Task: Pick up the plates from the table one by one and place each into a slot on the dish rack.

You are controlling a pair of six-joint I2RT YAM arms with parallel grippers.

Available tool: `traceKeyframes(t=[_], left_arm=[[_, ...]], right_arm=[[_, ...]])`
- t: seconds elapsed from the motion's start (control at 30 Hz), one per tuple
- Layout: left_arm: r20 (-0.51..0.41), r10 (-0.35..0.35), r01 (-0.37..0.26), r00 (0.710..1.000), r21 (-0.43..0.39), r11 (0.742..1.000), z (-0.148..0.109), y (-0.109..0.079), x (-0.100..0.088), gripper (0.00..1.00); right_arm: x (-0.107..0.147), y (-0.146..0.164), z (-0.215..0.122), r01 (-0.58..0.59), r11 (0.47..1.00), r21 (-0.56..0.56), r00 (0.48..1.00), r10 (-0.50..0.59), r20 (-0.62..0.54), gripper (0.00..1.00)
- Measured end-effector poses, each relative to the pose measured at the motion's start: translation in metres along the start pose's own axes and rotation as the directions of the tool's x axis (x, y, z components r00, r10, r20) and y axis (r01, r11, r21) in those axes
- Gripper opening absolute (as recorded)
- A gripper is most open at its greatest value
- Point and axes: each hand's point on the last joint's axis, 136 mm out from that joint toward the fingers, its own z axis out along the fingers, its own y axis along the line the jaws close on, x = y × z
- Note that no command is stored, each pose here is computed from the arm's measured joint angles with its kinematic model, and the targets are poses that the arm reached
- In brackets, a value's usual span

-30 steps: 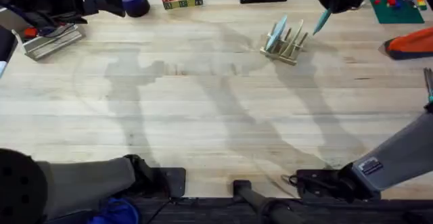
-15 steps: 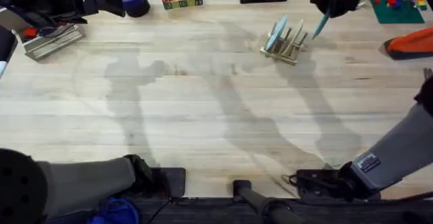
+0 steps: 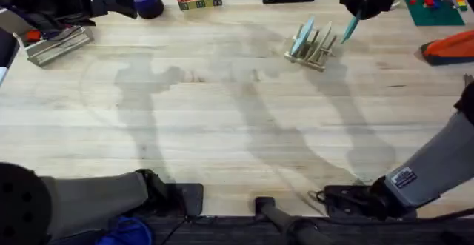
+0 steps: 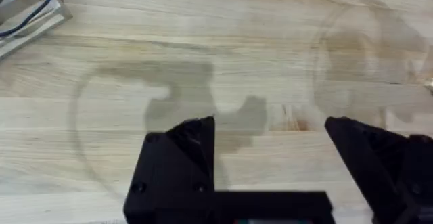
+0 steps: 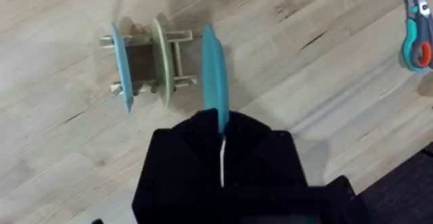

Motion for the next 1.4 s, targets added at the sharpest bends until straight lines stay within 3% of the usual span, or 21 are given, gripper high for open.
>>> traceKeyframes(t=[0.83, 1.2, 1.4], left_arm=[[0.0, 0.0, 0.0, 1.0, 0.0, 1.0, 0.0, 0.0, 0.0, 0.994], [0.0, 0.0, 0.0, 1.0, 0.0, 1.0, 0.0, 0.0, 0.0, 0.994], [0.0, 0.0, 0.0, 1.0, 0.0, 1.0, 0.0, 0.0, 0.0, 0.995]], right_arm=[[0.003, -0.003, 0.001, 0.01, 1.0, 0.012, 1.0, -0.01, -0.01, 0.031], [0.011, 0.013, 0.03, 0.014, 1.0, 0.01, 1.0, -0.014, -0.028, 0.031], [0.002, 0.022, 0.033, 0.008, 0.999, -0.033, 1.0, -0.008, -0.01, 0.031]])
